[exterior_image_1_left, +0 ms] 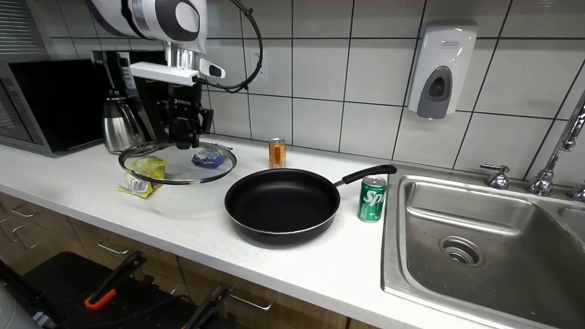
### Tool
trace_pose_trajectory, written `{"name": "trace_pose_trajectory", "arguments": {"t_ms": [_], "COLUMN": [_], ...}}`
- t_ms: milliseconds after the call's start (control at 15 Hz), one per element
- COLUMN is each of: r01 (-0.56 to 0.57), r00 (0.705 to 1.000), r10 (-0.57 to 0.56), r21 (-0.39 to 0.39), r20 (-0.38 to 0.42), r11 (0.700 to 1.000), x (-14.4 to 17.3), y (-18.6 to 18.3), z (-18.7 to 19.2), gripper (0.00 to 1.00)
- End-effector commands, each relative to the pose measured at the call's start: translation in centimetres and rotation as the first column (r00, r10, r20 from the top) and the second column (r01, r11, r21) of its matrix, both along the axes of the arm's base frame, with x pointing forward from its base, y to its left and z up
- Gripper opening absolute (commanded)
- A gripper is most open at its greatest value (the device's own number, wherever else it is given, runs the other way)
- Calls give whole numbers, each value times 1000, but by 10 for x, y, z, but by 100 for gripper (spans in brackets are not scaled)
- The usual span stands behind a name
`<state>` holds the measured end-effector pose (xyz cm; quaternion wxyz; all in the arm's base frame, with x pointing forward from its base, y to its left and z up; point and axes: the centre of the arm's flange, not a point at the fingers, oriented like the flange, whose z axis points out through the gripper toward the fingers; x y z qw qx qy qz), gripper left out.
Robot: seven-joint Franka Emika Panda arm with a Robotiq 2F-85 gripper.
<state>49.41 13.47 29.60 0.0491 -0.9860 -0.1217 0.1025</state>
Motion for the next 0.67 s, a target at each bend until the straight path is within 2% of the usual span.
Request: {"name": "trace_pose_trajectory", "arguments": {"t_ms": [0,600], "r01": [-40,-66], "r00": [999,998], "r10": [40,67], "r21": [23,34], "r20": [4,-21], "r11": [999,997], "x": [13,14], "y": [7,9], "z": [-5,-39], "gripper": [39,39]}}
